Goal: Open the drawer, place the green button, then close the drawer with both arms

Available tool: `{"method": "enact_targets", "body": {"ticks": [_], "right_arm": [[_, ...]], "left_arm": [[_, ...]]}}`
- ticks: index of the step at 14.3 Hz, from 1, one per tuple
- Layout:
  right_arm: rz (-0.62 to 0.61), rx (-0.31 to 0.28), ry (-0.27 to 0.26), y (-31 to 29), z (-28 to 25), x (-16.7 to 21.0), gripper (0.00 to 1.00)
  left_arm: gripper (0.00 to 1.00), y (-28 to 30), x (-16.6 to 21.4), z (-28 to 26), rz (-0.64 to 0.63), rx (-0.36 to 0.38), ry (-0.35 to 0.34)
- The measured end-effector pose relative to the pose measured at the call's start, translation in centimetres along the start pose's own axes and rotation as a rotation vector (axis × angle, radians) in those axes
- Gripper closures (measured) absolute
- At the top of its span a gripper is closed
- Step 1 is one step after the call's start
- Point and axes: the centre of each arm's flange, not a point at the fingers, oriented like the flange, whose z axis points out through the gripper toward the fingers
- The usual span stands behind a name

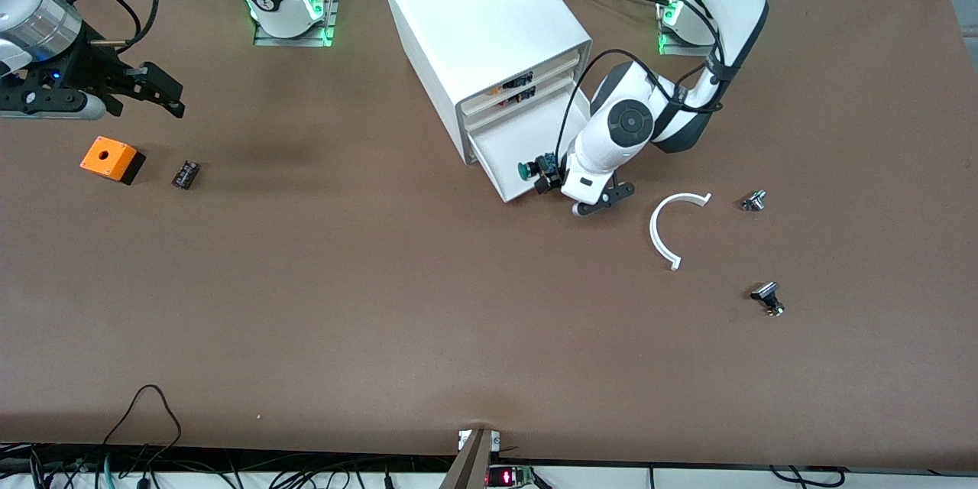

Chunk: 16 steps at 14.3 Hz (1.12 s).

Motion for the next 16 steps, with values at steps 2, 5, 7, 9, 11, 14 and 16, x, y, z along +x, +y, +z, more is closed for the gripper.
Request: {"method": "enact_targets", "body": {"ticks": [2,5,7,9,11,14,16], "right_arm": [[-0.002,-0.001,0.000,-0.1,0.0,0.0,0.00],[0.008,-0.001,0.000,-0.1,0.0,0.0,0.00],[0.025,-0.001,-0.001,-0.1,0.0,0.0,0.00],[0.030,-0.002,-0.011,-0.1,0.1,-0.1,0.00],[0.031,-0.003,-0.019,-0.1,0.2,-0.2,0.00],[0.030,-0.003,-0.015,-0.2,0.0,-0.2,0.00],[0.027,-0.003,-0.012,-0.3,-0.2,-0.2,0.00]], "left_arm": [[0.00,1.2,-2.8,0.8,0.005,0.016,-0.008],[0.00,2.4,-6.0,1.8,0.017,0.036,-0.016],[0.00,2.8,-7.4,2.2,0.018,0.046,-0.019],[0.00,3.1,-8.2,2.4,0.025,0.050,-0.021],[0.00,3.3,-9.1,2.6,0.032,0.056,-0.023],[0.00,3.8,-10.7,3.0,0.033,0.065,-0.029],[0.00,3.9,-11.3,3.2,0.035,0.071,-0.033]]}}
